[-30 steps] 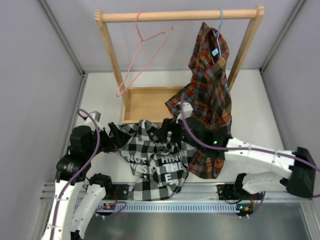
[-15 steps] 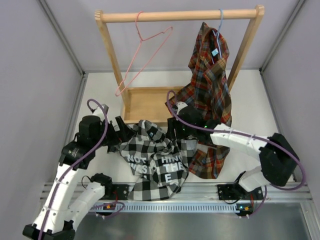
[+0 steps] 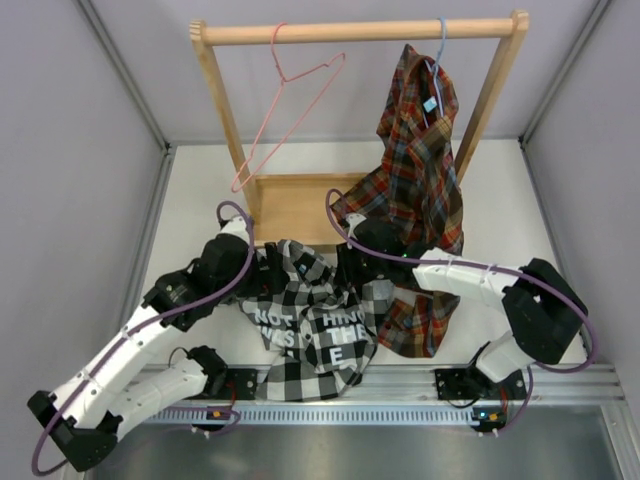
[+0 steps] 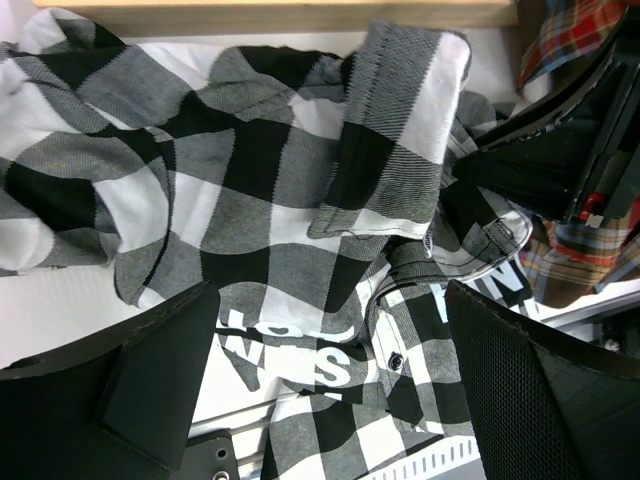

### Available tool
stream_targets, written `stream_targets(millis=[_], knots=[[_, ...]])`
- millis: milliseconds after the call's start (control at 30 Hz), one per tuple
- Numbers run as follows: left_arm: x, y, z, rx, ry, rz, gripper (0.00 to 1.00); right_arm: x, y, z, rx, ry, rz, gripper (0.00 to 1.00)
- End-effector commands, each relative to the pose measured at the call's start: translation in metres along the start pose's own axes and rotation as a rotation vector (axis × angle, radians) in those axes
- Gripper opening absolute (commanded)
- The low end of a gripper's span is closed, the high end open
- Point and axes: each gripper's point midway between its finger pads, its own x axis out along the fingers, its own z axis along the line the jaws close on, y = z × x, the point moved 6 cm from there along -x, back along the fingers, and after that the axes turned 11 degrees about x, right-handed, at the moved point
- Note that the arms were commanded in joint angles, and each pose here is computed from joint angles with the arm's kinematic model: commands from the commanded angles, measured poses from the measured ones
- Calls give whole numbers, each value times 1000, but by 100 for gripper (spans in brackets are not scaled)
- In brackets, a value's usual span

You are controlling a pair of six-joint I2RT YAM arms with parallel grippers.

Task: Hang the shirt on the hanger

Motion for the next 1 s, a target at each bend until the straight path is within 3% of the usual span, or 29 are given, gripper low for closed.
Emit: stream_targets(millis=[0, 67, 100, 233, 500, 600, 633, 733, 967], knots=[[2, -17, -10, -22, -46, -89, 98, 5, -10, 9, -29, -56, -32, 24], [2, -16, -18, -5, -44, -92, 98, 5, -9, 8, -30, -48, -35, 2], [2, -18, -17, -6, -66, -104, 98, 3, -9, 9, -25, -46, -42, 0], [12, -17, -22, 13, -106, -84, 97, -25, -16, 21, -31, -40, -154, 0], [18, -35, -35, 32, -206, -99, 84, -86, -25, 46, -60, -63, -314, 0], [20, -43, -37, 35, -229, -111, 81, -93, -20, 51, -79, -65, -313, 0], [19, -47, -39, 31, -227, -119, 72, -93, -18, 52, -85, -60, -316, 0], [20, -46, -37, 23, -241, -121, 62, -91, -16, 48, -83, -36, -320, 0], [42, -15, -27, -16, -284, -61, 59, -97, -16, 45, -71, -47, -372, 0]])
